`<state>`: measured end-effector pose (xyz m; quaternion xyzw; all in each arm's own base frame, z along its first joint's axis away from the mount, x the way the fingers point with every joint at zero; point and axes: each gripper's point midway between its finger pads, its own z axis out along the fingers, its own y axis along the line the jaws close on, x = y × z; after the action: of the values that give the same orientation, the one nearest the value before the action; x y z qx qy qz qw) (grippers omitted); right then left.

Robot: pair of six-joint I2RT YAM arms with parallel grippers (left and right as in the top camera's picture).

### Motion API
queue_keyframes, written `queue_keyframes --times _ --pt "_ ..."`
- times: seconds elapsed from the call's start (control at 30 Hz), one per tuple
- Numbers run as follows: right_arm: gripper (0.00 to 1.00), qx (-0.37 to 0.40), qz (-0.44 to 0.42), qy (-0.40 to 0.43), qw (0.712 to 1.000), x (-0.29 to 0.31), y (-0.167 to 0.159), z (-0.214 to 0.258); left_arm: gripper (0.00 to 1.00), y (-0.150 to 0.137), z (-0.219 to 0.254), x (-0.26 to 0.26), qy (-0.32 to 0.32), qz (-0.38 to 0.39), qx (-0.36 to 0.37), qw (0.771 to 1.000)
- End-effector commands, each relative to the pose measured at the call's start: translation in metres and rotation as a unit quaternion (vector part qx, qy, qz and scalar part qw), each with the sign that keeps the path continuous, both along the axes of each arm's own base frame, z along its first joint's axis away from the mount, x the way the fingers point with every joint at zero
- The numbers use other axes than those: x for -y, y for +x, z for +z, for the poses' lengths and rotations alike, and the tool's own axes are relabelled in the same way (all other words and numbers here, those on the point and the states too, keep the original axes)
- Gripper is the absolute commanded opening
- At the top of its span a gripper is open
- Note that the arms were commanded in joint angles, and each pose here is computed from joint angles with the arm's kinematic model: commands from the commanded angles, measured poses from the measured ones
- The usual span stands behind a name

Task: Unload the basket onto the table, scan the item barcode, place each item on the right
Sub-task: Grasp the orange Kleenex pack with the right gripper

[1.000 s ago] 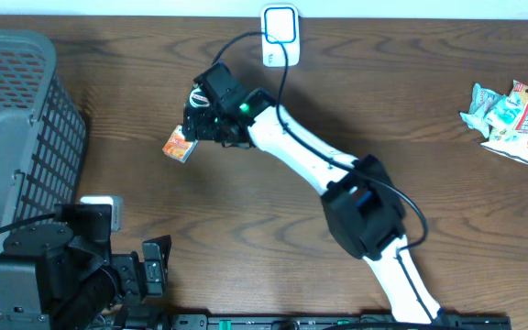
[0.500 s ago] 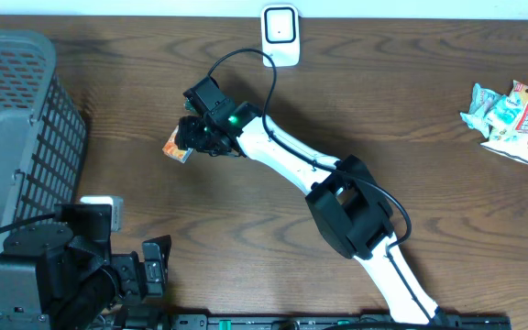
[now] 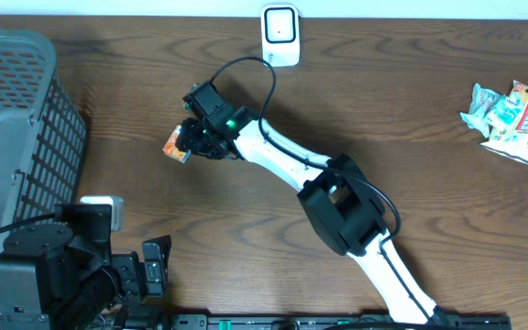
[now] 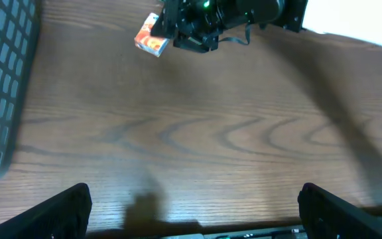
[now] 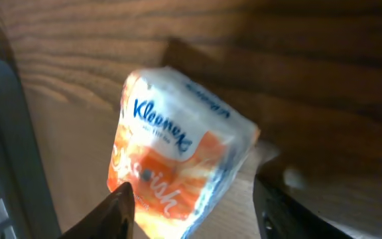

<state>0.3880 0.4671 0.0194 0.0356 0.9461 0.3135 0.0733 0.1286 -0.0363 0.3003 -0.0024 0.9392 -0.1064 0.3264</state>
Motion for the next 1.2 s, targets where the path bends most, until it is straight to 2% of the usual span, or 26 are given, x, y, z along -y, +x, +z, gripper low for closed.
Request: queue_keyframes --times 0.0,0.1,0.13,0.3,0.47,0.77,0.9,1.0,1.07,1.17 --pt "0.44 -0.029 0.009 -0.017 0.999 -0.004 -0.018 -0.03 0.98 0.001 0.0 -0.002 0.002 0.005 0.0 1.0" --pt "0.33 -0.024 0.005 -0.021 0.999 -0.002 -0.016 -0.031 0.98 0.001 0.0 -0.002 0.002 0.005 0.0 1.0" --pt "0.33 -0.02 0.001 -0.026 0.999 -0.001 -0.014 -0.032 0.98 0.001 0.0 -0.002 0.002 0.005 0.0 1.0" --pt "0.34 0.001 -0.017 -0.048 0.999 0.008 -0.004 -0.035 0.98 0.001 0.0 -0.002 0.002 0.005 0.0 1.0" --pt "0.47 0.012 -0.018 -0.056 0.998 0.011 0.001 -0.035 0.98 0.001 0.0 -0.002 0.002 0.005 0.0 1.0" --pt "0.43 0.013 -0.039 -0.062 0.997 0.022 0.012 -0.037 0.98 0.001 0.0 -0.002 0.002 0.005 0.0 1.0" --pt "0.33 -0.005 -0.068 -0.058 0.996 0.027 0.016 -0.039 0.98 0.001 0.0 -0.002 0.002 0.005 0.0 1.0" --pt "0.34 -0.005 -0.069 -0.057 0.996 0.027 0.016 -0.039 0.98 0.001 0.0 -0.002 0.002 0.005 0.0 1.0" --pt "0.41 -0.005 -0.066 -0.058 0.996 0.025 0.013 -0.039 0.98 0.001 0.0 -0.002 0.002 0.005 0.0 1.0" --pt "0.41 -0.007 -0.066 -0.06 0.996 0.021 0.008 -0.041 0.98 0.001 0.0 -0.002 0.002 0.005 0.0 1.0"
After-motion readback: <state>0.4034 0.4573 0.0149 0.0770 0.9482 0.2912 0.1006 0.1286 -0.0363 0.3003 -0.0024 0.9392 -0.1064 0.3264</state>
